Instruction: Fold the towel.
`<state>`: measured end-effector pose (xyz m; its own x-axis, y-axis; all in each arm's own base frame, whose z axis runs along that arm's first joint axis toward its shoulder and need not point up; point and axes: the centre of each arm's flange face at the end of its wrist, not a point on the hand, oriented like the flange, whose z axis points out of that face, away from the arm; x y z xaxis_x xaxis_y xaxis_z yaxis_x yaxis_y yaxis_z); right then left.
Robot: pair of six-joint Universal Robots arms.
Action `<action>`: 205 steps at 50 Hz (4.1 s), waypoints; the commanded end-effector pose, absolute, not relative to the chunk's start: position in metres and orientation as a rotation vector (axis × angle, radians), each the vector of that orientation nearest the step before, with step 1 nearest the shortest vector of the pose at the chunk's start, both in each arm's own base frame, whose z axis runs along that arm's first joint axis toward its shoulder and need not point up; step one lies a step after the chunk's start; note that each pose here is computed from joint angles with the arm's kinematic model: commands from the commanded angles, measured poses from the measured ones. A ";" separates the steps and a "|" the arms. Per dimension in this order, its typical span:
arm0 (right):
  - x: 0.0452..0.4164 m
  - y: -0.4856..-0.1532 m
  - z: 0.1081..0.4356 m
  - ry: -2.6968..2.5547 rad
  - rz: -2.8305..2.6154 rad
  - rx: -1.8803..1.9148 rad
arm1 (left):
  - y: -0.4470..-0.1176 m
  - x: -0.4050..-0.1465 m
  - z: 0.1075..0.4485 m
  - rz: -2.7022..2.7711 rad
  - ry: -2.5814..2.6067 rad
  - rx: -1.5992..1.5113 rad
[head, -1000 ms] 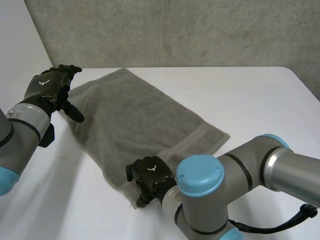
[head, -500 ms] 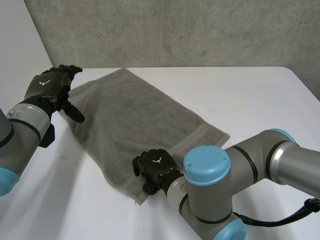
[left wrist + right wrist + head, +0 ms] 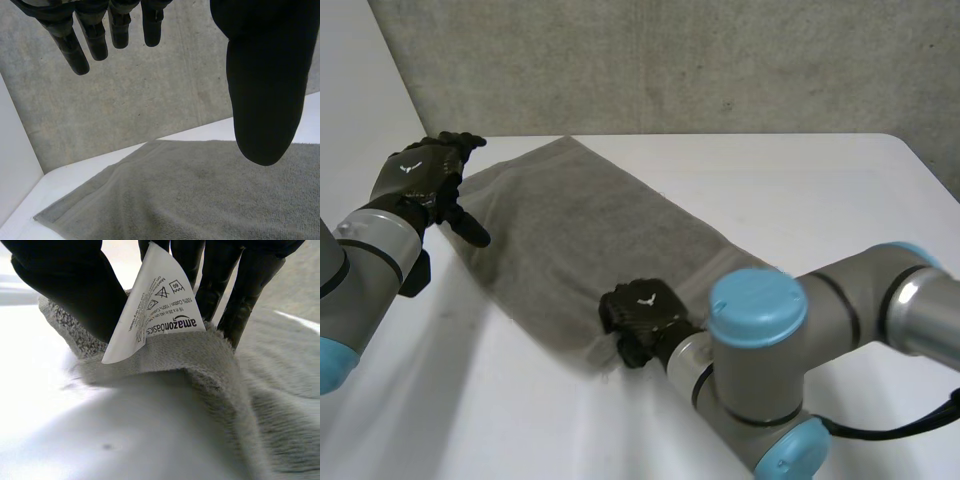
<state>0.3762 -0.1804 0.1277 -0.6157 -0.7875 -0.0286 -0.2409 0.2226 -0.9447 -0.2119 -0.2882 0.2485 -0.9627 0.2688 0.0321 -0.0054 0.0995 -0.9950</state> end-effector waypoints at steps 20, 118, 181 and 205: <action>0.194 -0.285 0.184 2.369 -1.565 -0.933 | -0.291 -0.220 0.222 1.875 -2.221 -0.458; 0.113 -0.344 0.146 2.564 -1.627 -0.782 | -0.373 -0.269 0.103 1.649 -2.180 -1.044; 0.113 -0.344 0.143 2.569 -1.617 -0.797 | -0.362 -0.284 0.108 1.633 -2.158 -1.082; 0.113 -0.343 0.144 2.567 -1.619 -0.798 | -0.346 -0.279 0.139 1.705 -2.114 -1.078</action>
<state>0.1132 -0.3435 0.1435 -0.8709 -0.4175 0.2595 -0.4143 0.3394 -0.8445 -0.2841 -0.3618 0.1279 -0.7078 0.6518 -0.2724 0.3959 0.0467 -0.9171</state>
